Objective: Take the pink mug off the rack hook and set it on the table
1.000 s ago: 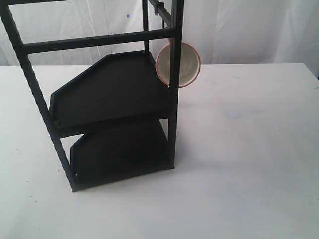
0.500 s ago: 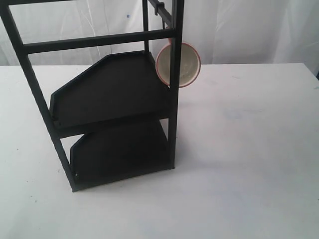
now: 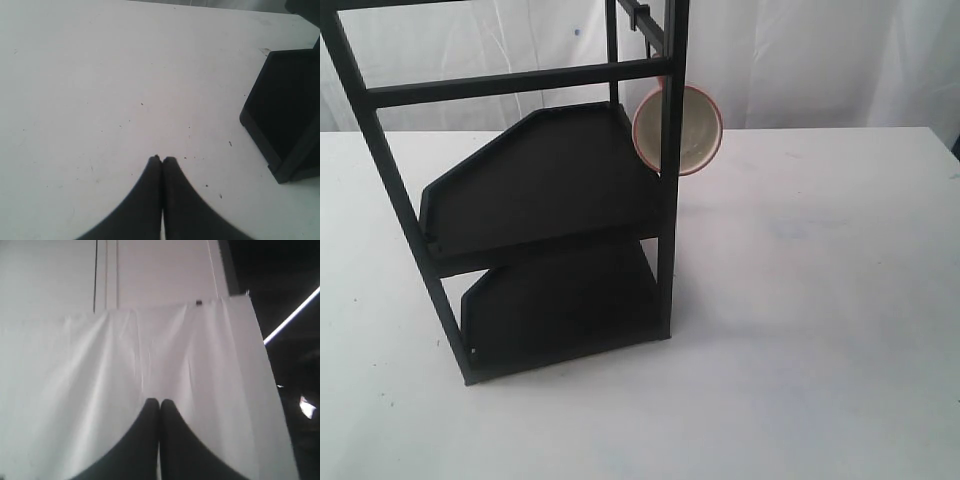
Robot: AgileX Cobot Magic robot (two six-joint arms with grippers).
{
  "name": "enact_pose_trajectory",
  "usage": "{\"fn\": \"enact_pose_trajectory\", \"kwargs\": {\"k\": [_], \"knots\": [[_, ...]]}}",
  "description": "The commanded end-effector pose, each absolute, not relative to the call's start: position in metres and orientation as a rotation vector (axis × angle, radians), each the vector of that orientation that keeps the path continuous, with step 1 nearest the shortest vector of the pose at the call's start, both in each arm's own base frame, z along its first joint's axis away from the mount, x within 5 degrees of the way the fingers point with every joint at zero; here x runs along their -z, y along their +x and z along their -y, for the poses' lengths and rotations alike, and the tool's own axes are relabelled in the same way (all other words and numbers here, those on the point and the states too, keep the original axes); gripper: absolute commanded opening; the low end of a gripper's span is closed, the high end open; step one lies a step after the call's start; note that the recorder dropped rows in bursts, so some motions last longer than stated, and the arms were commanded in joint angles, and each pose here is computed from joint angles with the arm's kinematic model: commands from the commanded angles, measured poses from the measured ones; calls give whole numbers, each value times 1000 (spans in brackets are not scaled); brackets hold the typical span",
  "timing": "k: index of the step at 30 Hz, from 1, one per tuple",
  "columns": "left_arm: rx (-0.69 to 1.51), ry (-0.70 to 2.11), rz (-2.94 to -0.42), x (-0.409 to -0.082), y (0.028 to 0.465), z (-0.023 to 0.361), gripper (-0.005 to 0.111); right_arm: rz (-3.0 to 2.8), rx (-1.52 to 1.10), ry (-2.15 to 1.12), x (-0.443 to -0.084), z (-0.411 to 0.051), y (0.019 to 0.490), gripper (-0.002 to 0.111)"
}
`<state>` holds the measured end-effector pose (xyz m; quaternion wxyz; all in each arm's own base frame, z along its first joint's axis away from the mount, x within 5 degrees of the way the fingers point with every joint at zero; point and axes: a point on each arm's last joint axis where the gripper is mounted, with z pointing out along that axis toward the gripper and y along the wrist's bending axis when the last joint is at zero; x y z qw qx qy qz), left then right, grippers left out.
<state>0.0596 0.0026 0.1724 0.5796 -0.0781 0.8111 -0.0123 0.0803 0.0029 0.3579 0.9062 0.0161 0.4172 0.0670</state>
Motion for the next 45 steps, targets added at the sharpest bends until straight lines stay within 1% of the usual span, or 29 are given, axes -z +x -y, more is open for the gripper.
{"fn": "enact_pose_trajectory", "kwargs": {"k": [1, 5, 8, 12, 14, 16, 20, 23, 25, 30, 32, 34, 36, 38, 40, 44, 45], "knots": [[42, -185, -1898, -171, 59, -2, 0, -1183, 40, -67, -326, -5, 136, 0], [42, -185, -1898, -171, 59, -2, 0, -1376, 39, -79, -293, -7, 178, 0], [42, -185, -1898, -171, 59, -2, 0, -1432, 40, -82, -273, -7, 201, 0], [42, -185, -1898, -171, 59, -2, 0, -1640, -77, 17, -246, -9, 228, 0], [42, -185, -1898, -171, 59, -2, 0, -1800, -112, 59, -241, -10, 241, 0], [42, -185, -1898, -171, 59, -2, 0, -1970, -89, 17, -241, -12, 256, 0], [42, -185, -1898, -171, 59, -2, 0, -2256, 1, -78, -253, -16, 272, 0], [42, -185, -1898, -171, 59, -2, 0, -2431, 45, -214, -270, -25, 272, 0], [42, -185, -1898, -171, 59, -2, 0, -2498, 27, -287, -283, -34, 270, 0], [42, -185, -1898, -171, 59, -2, 0, -2613, -120, -498, -301, -63, 257, 0], [42, -185, -1898, -171, 59, -2, 0, -2627, -200, -530, -306, -75, 253, 0], [42, -185, -1898, -171, 59, -2, 0, -2615, -312, -586, -316, -91, 246, 0], [42, -185, -1898, -171, 59, -2, 0, -2554, -364, -680, -324, -102, 239, 0], [42, -185, -1898, -171, 59, -2, 0, -2475, -353, -693, -331, -104, 239, 0], [42, -185, -1898, -171, 59, -2, 0, -2373, -340, -636, -337, -104, 246, 0], [41, -183, -1898, -171, 59, -2, 0, -2343, -332, -615, -335, -106, 253, 0], [41, -183, -1898, -171, 59, -2, 0, -2330, -361, -601, -339, -108, 254, 0]]}}
